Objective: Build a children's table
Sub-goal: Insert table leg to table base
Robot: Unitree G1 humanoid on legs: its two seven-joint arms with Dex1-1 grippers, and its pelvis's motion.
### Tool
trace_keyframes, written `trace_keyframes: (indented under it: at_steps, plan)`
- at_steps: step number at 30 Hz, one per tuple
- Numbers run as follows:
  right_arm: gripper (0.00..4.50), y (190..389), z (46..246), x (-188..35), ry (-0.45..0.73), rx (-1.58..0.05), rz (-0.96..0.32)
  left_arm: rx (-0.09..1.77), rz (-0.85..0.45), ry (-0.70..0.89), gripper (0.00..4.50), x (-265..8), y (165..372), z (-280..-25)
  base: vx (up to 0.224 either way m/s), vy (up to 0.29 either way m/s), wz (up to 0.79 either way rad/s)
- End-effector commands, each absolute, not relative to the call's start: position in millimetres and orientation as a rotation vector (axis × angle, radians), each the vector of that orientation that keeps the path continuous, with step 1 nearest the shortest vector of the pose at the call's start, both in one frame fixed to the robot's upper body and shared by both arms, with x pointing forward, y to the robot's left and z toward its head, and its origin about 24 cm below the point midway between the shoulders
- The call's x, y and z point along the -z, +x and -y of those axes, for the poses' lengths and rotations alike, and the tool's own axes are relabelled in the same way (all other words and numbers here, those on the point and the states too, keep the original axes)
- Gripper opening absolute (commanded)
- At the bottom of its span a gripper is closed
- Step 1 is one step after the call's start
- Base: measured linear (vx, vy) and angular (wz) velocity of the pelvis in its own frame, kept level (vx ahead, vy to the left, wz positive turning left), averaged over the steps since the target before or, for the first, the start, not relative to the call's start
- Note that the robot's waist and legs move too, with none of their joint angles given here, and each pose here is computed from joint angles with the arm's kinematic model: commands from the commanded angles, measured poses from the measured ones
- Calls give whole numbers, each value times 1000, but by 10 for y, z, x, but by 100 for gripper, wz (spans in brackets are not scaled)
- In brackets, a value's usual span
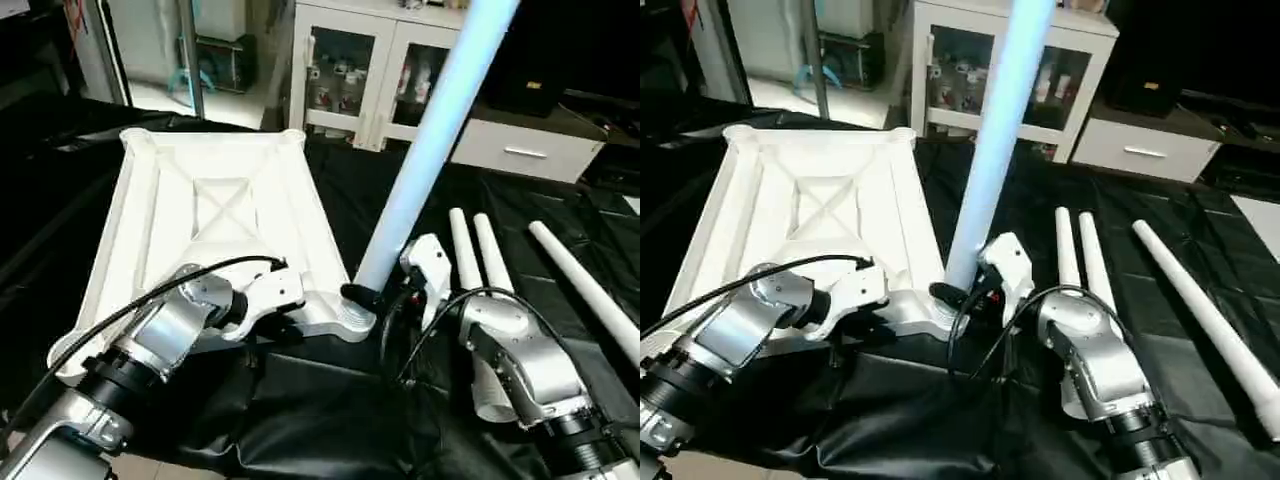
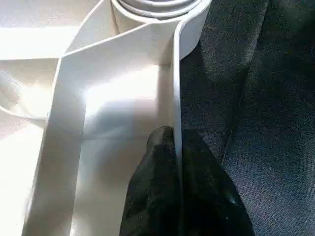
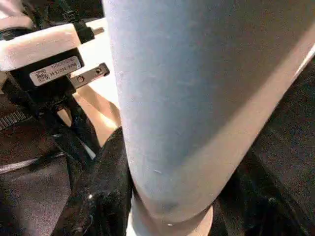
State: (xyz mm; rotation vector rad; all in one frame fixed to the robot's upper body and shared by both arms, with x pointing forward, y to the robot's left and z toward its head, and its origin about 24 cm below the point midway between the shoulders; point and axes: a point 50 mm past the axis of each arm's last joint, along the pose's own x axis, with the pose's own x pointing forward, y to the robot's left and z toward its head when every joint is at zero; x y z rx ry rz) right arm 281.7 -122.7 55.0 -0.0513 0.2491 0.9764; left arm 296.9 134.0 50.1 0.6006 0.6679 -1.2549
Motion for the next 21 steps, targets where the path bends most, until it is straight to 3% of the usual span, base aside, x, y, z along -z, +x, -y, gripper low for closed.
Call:
trace_keyframes:
  at_steps: [1, 6, 10, 14, 21]
  plan:
    - [185, 2630, 1379, -3, -76, -903, -535, 1229, -658, 574, 0, -485, 2982, -1351, 0, 0, 0]
    - [185, 2732, 1397, 45, -84, -759, -532, 1148, -635, 516, 0, -518, 3034, -1340, 0, 0, 0]
    - [185, 2943, 1403, 129, -62, -448, -542, 999, -573, 404, 0, -634, 3178, -1130, -43, 21, -13]
    - [185, 3040, 1378, 169, -84, -317, -555, 918, -545, 346, 0, -722, 3267, -985, -72, -28, 11]
    - [185, 3279, 1061, 156, -76, -67, -545, 701, -480, 382, 0, -904, 3446, -706, 50, -18, -14]
